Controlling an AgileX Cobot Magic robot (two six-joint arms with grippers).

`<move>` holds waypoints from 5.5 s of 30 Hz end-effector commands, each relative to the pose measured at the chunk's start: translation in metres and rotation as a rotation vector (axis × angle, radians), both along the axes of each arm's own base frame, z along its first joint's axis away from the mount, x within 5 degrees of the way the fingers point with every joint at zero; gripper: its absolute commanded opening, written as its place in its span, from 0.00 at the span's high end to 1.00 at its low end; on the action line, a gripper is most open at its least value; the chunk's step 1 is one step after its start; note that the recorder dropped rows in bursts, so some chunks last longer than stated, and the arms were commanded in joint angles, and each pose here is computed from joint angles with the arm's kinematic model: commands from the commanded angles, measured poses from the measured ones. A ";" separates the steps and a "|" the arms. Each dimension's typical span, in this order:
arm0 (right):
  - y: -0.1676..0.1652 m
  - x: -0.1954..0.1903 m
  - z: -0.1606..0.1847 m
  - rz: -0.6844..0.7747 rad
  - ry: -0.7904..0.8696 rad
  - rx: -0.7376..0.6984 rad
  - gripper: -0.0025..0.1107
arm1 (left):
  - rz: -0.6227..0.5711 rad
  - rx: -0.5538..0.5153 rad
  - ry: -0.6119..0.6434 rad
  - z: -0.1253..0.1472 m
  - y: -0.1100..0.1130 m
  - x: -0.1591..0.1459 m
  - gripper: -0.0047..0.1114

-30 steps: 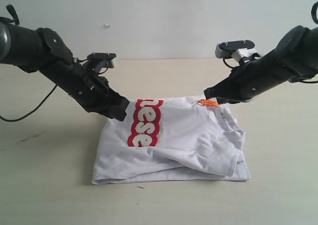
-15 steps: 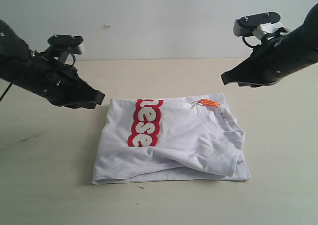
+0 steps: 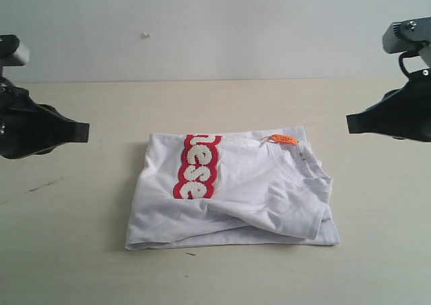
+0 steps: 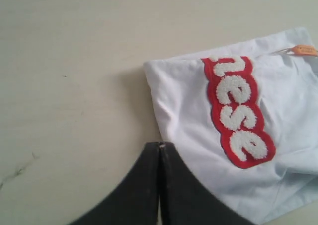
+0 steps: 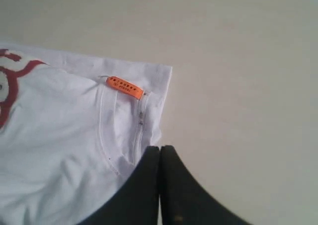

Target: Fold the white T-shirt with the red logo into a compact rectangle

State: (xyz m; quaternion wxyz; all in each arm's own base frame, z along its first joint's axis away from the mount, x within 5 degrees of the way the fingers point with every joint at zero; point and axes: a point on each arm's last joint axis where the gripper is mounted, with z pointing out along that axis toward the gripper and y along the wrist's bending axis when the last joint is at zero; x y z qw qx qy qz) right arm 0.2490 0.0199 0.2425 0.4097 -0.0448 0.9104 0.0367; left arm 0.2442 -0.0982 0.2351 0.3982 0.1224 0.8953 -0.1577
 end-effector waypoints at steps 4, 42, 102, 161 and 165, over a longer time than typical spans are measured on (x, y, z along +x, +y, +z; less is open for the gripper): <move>-0.002 -0.050 0.021 0.001 -0.111 0.017 0.98 | -0.073 -0.065 -0.126 0.024 -0.002 -0.052 0.96; -0.003 -0.078 0.036 0.013 -0.190 0.024 0.98 | -0.110 -0.061 -0.303 0.049 0.014 -0.083 0.96; -0.003 -0.078 0.036 0.013 -0.190 0.024 0.98 | 0.353 -0.084 -0.508 -0.046 0.091 -0.190 0.96; -0.007 -0.085 0.044 0.013 -0.239 -0.019 0.98 | 0.399 0.069 -0.453 -0.054 0.097 -0.191 0.96; -0.017 -0.100 0.056 -0.038 -0.314 -0.046 0.98 | 0.399 0.069 -0.453 -0.054 0.097 -0.191 0.96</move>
